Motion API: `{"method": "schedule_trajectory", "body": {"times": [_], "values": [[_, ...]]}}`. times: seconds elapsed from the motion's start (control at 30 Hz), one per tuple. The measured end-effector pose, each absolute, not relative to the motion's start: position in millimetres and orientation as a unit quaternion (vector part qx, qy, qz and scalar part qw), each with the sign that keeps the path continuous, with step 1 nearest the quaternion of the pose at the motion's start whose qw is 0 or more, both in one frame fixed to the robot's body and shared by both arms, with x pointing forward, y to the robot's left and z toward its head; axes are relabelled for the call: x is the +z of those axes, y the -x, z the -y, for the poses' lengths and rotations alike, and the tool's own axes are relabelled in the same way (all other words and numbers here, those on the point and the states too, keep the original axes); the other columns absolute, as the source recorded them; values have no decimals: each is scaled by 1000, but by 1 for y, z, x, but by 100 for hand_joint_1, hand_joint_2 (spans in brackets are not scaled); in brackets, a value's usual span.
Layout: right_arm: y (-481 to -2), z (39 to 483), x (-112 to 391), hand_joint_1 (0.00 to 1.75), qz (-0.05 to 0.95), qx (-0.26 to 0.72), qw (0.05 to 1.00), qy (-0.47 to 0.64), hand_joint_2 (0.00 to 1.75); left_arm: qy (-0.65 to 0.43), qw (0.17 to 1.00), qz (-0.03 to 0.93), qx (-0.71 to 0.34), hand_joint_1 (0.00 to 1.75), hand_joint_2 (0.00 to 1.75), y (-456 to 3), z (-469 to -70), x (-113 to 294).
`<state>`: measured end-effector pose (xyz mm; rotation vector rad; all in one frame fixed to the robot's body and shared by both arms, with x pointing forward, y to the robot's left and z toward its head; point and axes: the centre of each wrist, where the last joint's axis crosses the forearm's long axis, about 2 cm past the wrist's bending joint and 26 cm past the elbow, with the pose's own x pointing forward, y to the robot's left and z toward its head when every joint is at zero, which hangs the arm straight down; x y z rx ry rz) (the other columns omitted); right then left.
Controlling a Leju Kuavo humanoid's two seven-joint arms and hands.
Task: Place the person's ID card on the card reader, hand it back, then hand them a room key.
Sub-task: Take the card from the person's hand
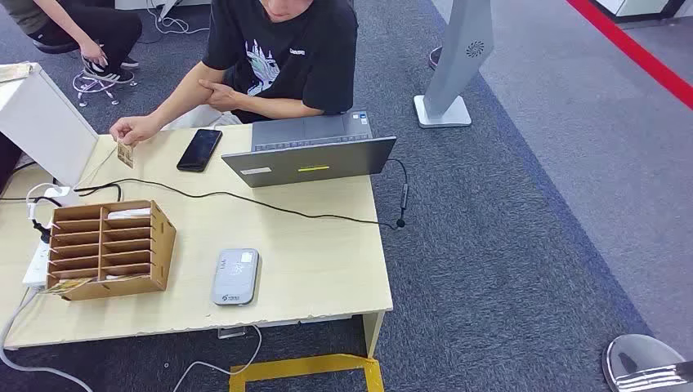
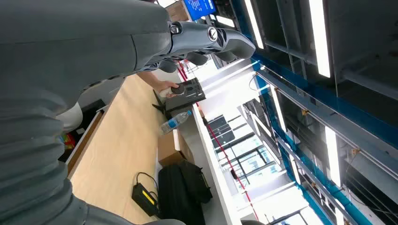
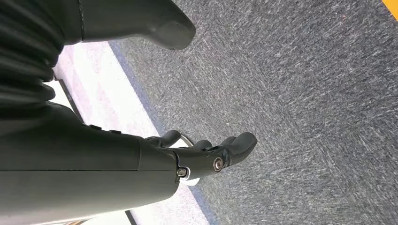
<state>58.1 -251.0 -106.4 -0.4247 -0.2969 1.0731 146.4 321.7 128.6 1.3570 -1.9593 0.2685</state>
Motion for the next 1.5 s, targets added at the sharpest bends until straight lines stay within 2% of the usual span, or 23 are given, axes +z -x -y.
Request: {"method": "schedule_trajectory", "body": {"times": [0.2, 0.43, 0.67, 1.03, 1.5], "values": [[-63, 251, -106, 0, 140, 509, 826, 196, 175, -527, 339, 772, 106, 0, 175, -159, -329, 138], [-80, 251, -103, 0, 147, 511, 826, 189, 175, -525, 319, 783, 97, 0, 175, -211, -356, 149], [-87, 251, -102, 0, 150, 504, 829, 190, 175, -521, 327, 784, 83, 0, 175, -247, -362, 148], [-93, 251, -101, 0, 144, 495, 835, 191, 175, -488, 362, 790, 81, 0, 175, -278, -352, 151], [-98, 246, -99, 0, 149, 492, 837, 187, 175, -392, 418, 819, 5, 0, 175, -326, -299, 167]]}}
